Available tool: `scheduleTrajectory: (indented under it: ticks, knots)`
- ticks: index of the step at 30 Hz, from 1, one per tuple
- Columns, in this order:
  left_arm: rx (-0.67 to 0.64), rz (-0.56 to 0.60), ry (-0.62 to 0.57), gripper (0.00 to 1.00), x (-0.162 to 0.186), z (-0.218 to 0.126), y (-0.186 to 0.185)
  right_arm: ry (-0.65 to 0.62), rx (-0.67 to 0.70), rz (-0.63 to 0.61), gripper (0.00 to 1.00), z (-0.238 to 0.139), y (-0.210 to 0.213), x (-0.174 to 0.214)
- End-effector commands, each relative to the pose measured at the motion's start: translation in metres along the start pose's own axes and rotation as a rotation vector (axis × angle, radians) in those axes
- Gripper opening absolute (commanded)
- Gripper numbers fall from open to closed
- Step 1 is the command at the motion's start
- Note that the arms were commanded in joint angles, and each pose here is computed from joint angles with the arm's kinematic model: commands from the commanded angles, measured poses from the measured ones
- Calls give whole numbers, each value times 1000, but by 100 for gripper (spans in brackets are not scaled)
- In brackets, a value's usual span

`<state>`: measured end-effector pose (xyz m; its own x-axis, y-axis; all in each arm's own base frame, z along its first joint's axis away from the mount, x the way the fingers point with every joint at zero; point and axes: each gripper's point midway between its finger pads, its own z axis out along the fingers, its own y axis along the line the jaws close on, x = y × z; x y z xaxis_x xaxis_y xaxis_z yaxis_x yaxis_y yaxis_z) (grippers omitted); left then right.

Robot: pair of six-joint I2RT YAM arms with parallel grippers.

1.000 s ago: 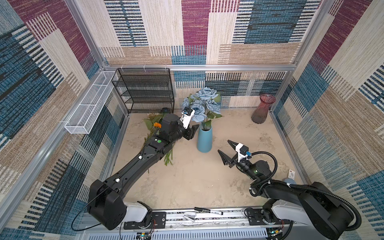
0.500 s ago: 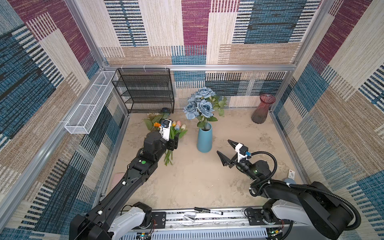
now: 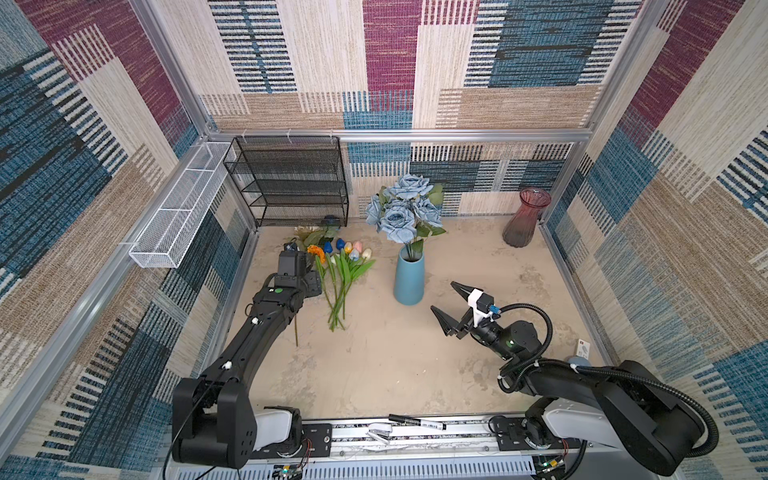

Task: Arrange the flowers into the vase
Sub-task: 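Move the left gripper back down to the flower stems on the table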

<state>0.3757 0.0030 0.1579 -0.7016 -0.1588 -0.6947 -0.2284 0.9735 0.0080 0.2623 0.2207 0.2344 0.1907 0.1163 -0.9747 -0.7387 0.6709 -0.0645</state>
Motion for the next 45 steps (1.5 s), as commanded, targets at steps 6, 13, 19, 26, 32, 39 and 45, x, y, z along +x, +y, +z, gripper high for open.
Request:
scheduleTrajectory:
  ticks: [6,13,19,26,32,39,45]
  knots:
    - [-59,32,240,28,35,28,15,-42,-2,0,89,1,0,-10]
    - [-63,43,299,30,37,58,19,-11,1,-7,89,5,0,-1]
    - [-147,81,379,32,26,83,34,4,6,-10,89,8,-2,4]
    - [-43,60,425,33,29,102,18,5,11,-11,89,8,-2,4]
    - [45,59,430,35,30,103,-14,5,13,-11,90,8,-3,4]
    - [111,41,420,36,21,106,-45,6,10,-10,90,8,-2,4]
    - [93,49,455,35,32,114,-51,5,14,-15,90,7,-2,3]
